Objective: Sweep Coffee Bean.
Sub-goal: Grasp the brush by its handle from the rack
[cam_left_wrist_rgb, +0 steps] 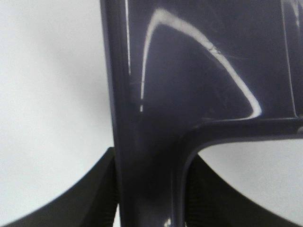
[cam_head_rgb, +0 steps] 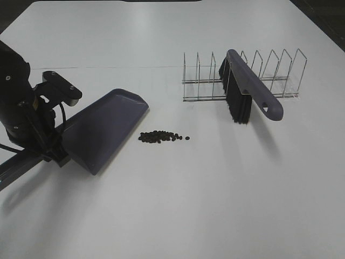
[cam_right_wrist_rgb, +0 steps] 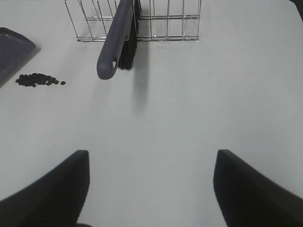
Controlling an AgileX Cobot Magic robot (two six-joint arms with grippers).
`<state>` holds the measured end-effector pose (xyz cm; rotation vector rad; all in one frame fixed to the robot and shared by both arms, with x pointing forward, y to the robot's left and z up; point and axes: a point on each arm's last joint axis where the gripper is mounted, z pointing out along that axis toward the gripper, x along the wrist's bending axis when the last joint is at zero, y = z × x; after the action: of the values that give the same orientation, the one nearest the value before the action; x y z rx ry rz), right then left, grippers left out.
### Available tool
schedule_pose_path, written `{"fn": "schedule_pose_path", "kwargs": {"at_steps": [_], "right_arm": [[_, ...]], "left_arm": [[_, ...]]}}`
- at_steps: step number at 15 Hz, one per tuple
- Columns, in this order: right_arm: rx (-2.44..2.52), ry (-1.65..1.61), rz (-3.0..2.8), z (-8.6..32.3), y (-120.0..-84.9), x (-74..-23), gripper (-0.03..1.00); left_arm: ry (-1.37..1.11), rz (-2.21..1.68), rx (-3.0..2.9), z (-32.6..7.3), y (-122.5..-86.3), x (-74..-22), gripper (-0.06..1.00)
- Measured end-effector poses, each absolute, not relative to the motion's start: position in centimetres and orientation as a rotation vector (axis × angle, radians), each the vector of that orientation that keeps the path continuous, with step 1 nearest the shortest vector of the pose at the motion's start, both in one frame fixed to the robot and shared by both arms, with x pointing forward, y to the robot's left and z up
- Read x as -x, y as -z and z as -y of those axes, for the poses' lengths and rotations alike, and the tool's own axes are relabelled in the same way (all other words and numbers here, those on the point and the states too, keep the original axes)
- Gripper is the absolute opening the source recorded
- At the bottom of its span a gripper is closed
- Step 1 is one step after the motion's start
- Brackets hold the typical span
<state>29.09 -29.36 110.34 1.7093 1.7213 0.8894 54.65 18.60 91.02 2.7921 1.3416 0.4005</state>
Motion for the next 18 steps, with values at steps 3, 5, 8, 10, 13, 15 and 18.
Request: {"fn": "schedule_pose_path", "kwargs": {"at_steps": [3, 5, 8, 10, 13, 15, 18], "right_arm": [[-1.77, -0.813, -1.782, 28.9, -112.8, -33.8, 0.64], [-1.788, -0.753, -1.837, 28.5, -114.4, -38.2, 0.64], [-1.824, -0.674, -1.903, 27.9, -115.3, -43.9, 0.64], [-1.857, -0.619, -1.943, 27.7, -115.2, -46.9, 0.64], [-1.904, -0.534, -2.003, 27.1, -115.0, -53.3, 0.64], [-1.932, -0.486, -2.034, 26.7, -114.0, -56.9, 0.63], [-1.966, -0.483, -2.061, 26.1, -112.4, -61.1, 0.63]], "left_arm": [[-0.463, -1.273, -2.84, -18.9, -91.1, -54.9, 0.35], [-0.491, -1.24, -2.863, -19.0, -91.2, -55.0, 0.35], [-0.493, -1.237, -2.865, -19.0, -91.2, -55.0, 0.35], [-0.494, -1.236, -2.866, -19.0, -91.2, -55.0, 0.35], [-0.495, -1.235, -2.866, -19.0, -91.2, -55.0, 0.35], [-0.497, -1.232, -2.869, -19.0, -91.2, -55.0, 0.35], [-0.497, -1.231, -2.869, -19.0, -91.2, -55.0, 0.35]]}}
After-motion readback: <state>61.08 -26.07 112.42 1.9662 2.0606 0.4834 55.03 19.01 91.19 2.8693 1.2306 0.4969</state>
